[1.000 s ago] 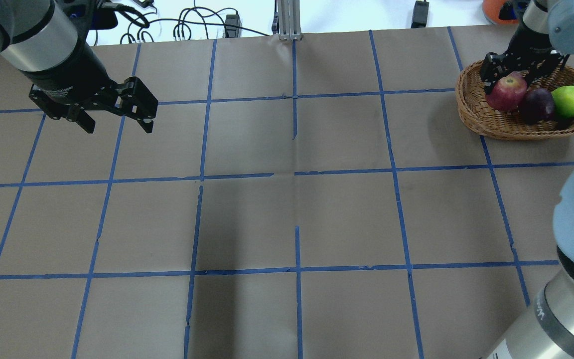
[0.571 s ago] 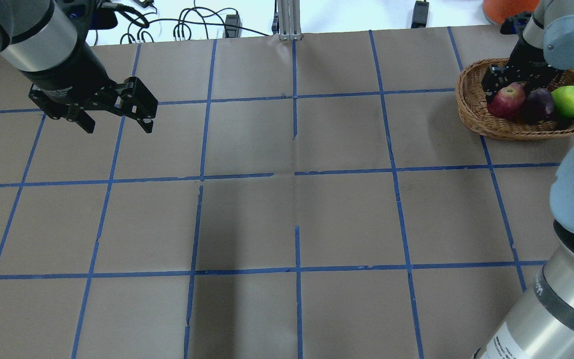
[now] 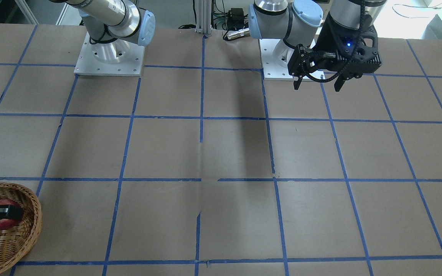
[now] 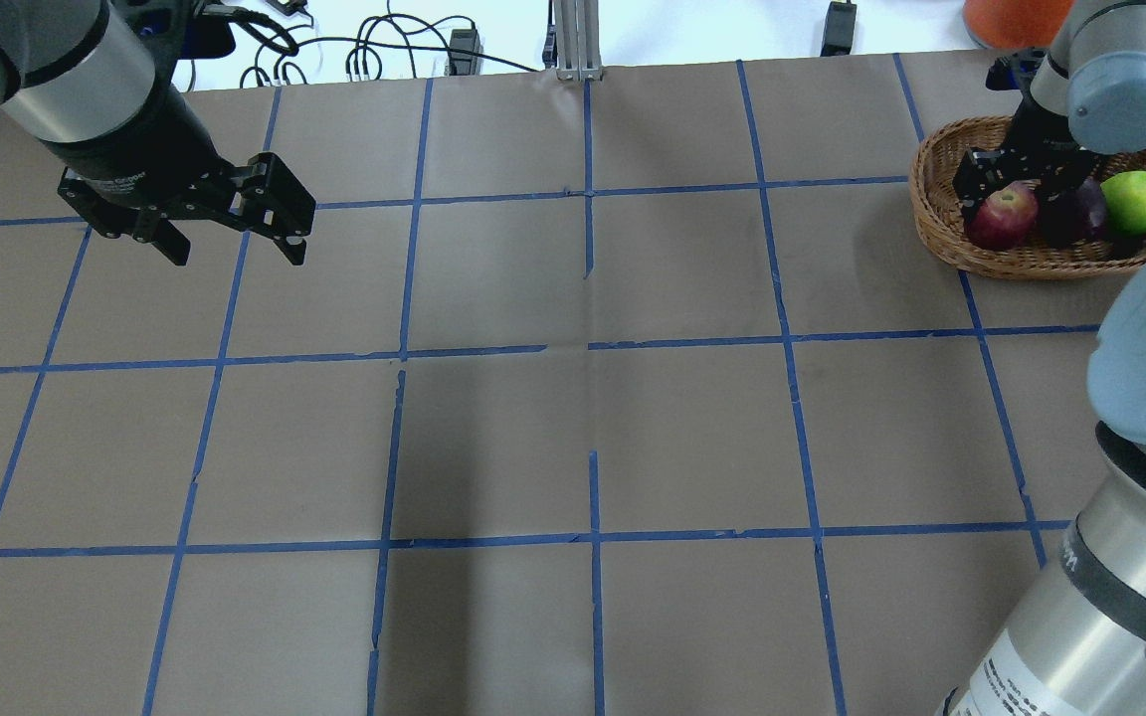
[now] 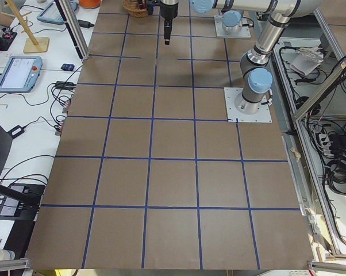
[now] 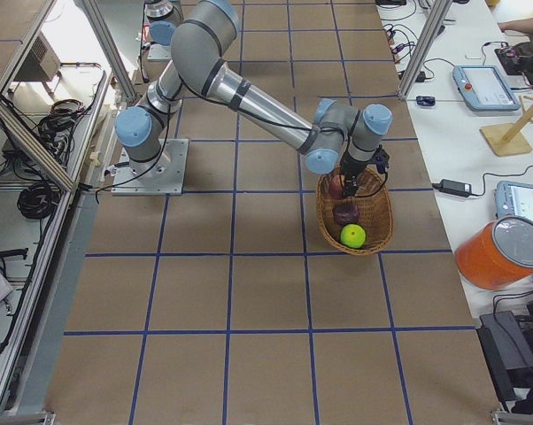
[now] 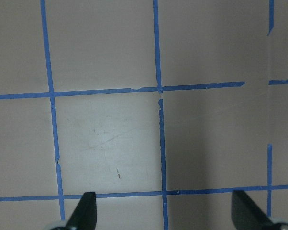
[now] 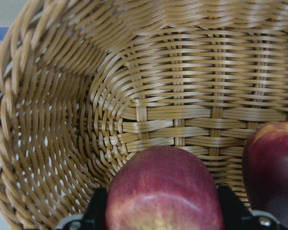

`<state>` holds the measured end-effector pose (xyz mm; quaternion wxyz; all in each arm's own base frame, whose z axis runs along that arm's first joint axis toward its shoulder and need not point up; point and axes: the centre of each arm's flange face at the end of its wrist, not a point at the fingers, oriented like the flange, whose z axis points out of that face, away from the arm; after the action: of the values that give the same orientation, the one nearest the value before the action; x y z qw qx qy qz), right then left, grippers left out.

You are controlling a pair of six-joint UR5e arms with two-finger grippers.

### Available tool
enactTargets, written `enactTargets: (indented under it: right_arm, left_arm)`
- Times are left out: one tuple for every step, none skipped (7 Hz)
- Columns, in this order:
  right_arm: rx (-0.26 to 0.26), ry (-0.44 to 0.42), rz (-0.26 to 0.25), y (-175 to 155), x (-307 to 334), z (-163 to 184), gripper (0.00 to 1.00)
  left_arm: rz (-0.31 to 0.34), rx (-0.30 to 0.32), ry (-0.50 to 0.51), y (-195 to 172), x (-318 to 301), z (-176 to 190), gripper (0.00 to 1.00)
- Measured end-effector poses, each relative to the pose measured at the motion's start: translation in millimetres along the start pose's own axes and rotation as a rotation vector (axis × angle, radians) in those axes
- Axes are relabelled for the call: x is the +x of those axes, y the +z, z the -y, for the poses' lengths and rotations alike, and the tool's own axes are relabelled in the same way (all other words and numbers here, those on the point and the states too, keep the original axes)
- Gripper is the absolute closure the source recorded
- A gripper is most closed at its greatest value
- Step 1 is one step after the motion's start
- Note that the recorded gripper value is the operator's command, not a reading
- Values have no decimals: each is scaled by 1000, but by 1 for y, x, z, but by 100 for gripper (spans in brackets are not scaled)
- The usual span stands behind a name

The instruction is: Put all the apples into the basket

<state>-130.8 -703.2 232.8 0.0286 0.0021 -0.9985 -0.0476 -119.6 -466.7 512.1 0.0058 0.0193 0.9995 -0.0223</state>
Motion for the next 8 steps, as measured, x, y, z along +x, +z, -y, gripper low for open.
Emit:
enactTargets:
  right_arm:
    - [-5, -1, 0, 0, 0, -1, 0]
    - [-9, -1, -1, -3, 1, -2, 0]
    - [-10, -2, -3, -15, 1, -5, 0]
    - [-15, -4, -2, -40, -3, -16, 0]
    - [-11, -3, 2, -82, -11, -36, 0]
    - [4, 0, 7, -129, -29, -60, 0]
    - [7, 15, 12, -171, -63, -86, 0]
    - [-8, 69, 12, -206, -114, -114, 0]
  left_arm:
    - [0, 0, 0, 0, 0, 0, 0]
    - [0, -1, 0, 0, 0, 0, 0]
    - [0, 0, 0, 0, 0, 0, 0]
    - [0, 0, 0, 0, 0, 0, 0]
    - [-1, 0, 0, 0, 0, 0, 0]
    - [-1, 1, 0, 0, 0, 0, 0]
    - [0, 1, 0, -1, 0, 0, 0]
    - [0, 0, 0, 0, 0, 0, 0]
